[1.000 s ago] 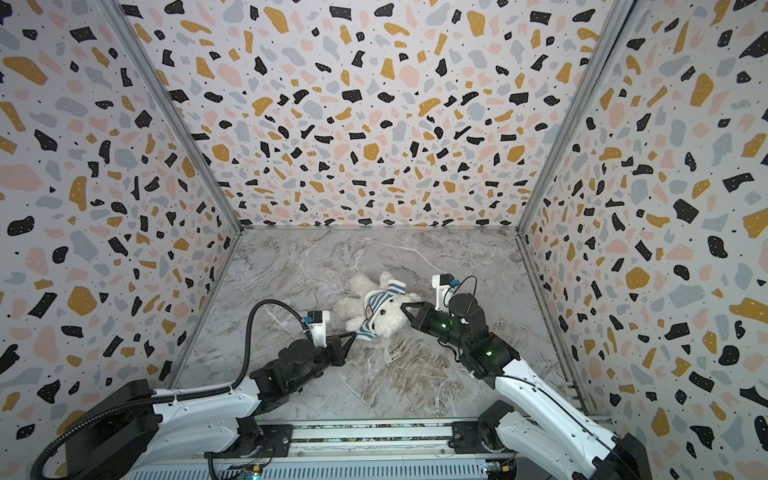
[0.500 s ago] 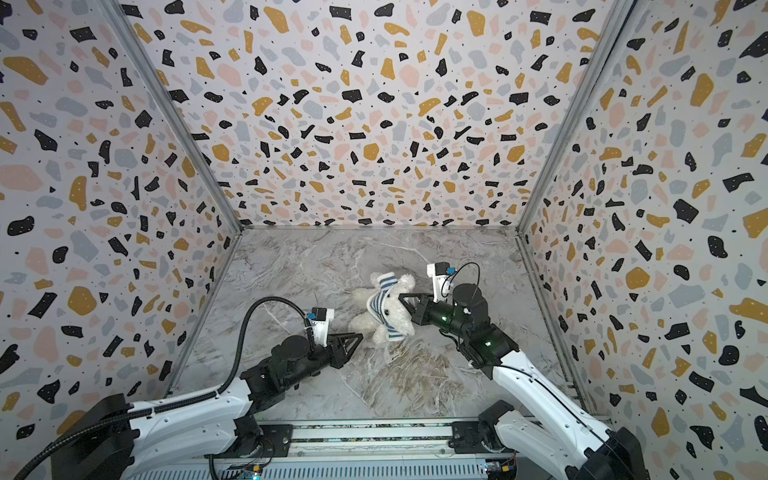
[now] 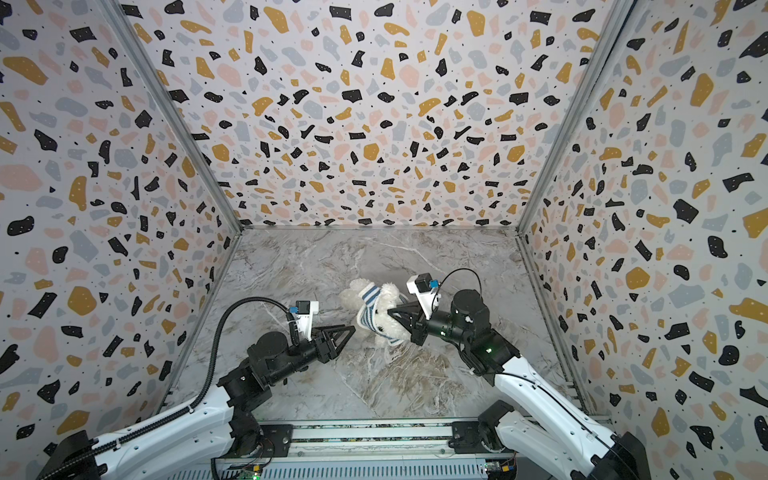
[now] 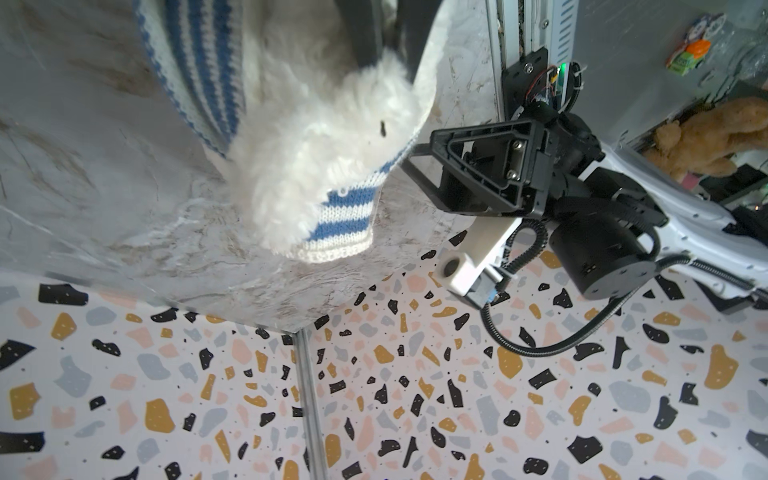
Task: Dress the teddy bear
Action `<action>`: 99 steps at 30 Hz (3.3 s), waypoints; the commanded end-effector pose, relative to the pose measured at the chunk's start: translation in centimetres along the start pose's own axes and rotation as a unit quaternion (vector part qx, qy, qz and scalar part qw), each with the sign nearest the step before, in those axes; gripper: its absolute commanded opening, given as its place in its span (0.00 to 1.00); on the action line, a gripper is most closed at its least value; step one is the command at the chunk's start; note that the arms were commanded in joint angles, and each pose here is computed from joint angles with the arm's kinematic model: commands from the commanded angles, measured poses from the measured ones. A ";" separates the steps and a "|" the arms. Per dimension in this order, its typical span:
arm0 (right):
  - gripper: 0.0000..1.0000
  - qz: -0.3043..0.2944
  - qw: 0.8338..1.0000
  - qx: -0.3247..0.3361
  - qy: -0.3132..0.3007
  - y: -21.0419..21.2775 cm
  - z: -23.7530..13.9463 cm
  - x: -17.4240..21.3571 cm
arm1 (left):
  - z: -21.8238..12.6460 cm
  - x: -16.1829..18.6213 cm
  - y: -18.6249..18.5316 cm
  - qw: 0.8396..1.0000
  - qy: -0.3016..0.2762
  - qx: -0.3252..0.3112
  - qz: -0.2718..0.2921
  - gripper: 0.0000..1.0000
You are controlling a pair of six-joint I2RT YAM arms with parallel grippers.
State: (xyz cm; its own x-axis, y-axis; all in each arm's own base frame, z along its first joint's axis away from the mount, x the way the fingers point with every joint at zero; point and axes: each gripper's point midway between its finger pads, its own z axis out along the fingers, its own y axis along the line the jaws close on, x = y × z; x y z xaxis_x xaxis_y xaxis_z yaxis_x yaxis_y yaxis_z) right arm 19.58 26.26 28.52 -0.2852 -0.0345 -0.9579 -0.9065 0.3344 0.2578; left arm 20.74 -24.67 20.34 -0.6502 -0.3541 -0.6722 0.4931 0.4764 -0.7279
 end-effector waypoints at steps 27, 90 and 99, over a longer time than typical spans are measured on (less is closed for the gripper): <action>0.00 -0.137 0.987 -0.080 -0.035 5.2 -1.0 -2.6 | -0.6 -0.5 1.3 1.000 -0.017 0.003 -0.023 0.00; 0.00 -0.330 0.941 -0.069 0.032 6.5 0.0 1.2 | -4.0 -3.9 1.3 0.995 0.003 -0.077 0.062 1.00; 0.00 -0.340 0.937 -0.069 0.045 6.5 0.0 2.0 | -3.0 -5.1 0.5 0.999 -0.025 -0.026 0.021 0.85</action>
State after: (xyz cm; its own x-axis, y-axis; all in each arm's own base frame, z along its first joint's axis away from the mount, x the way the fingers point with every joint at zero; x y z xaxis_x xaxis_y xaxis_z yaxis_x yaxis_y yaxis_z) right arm 13.51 28.39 26.29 0.3004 -0.3094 -0.9022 -0.9366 0.0832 -0.3404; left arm 22.44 -19.43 21.88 -0.6209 -0.3346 -0.7089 0.4369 0.6032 -0.6673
